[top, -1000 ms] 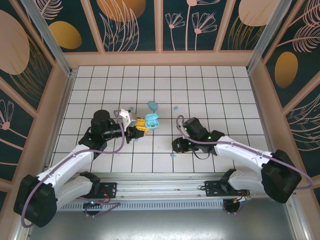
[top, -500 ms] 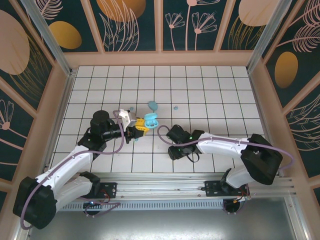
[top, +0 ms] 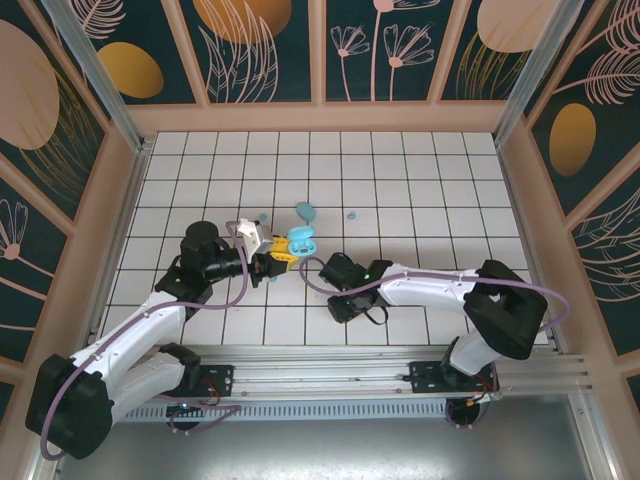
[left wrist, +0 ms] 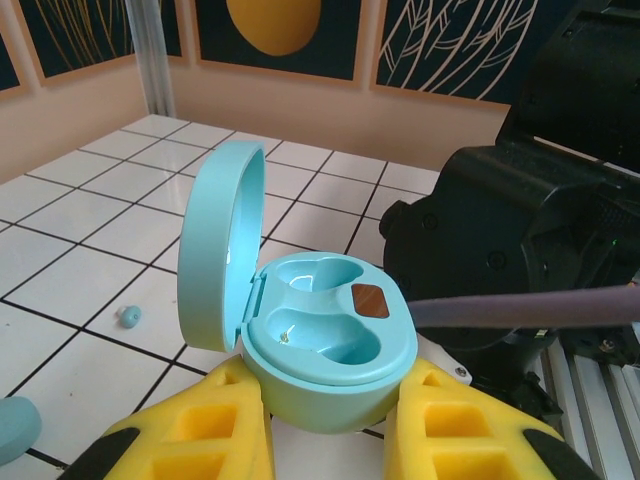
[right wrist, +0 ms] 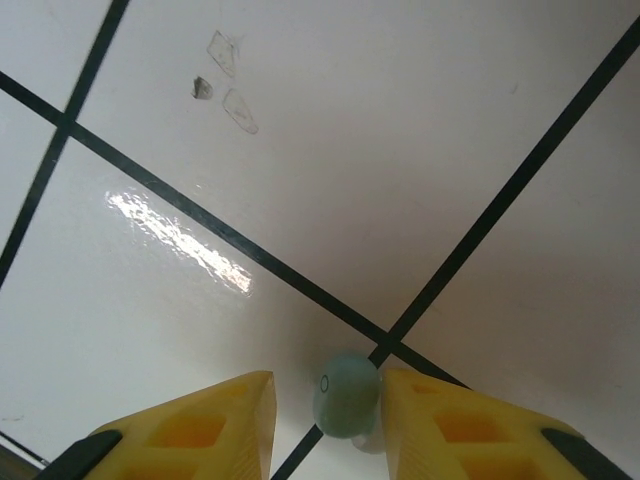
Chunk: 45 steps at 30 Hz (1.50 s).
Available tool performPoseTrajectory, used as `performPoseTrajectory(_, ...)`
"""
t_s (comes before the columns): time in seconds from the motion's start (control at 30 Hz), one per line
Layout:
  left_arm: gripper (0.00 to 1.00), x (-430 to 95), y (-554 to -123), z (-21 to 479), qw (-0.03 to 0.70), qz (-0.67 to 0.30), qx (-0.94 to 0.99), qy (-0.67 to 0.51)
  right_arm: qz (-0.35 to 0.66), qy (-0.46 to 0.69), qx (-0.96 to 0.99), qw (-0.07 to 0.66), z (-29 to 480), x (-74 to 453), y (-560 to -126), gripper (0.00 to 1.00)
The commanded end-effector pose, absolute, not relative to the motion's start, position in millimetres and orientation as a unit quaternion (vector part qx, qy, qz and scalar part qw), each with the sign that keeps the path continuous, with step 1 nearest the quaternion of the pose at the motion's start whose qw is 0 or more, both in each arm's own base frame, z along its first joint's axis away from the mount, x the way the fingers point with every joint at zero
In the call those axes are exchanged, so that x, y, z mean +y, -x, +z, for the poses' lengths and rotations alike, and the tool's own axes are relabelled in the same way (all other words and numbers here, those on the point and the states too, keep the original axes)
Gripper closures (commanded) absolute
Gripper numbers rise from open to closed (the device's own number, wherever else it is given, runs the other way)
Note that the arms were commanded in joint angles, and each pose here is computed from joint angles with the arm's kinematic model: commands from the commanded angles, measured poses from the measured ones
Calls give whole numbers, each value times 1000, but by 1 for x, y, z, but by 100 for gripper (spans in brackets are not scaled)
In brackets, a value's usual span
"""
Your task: Insert wireless bluetooth earbuds into charging case
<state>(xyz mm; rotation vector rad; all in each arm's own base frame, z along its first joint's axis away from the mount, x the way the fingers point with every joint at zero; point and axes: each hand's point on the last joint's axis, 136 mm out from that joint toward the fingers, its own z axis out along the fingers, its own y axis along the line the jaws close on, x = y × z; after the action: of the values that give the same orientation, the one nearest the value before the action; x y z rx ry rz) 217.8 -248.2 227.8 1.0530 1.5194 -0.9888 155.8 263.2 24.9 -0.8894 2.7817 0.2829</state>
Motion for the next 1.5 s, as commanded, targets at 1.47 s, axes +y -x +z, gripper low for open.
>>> performPoseTrajectory(1.47, 88, -253, -222, 239, 520, -406, 604, -447, 413, 209, 837, 290, 283, 296, -206, 85)
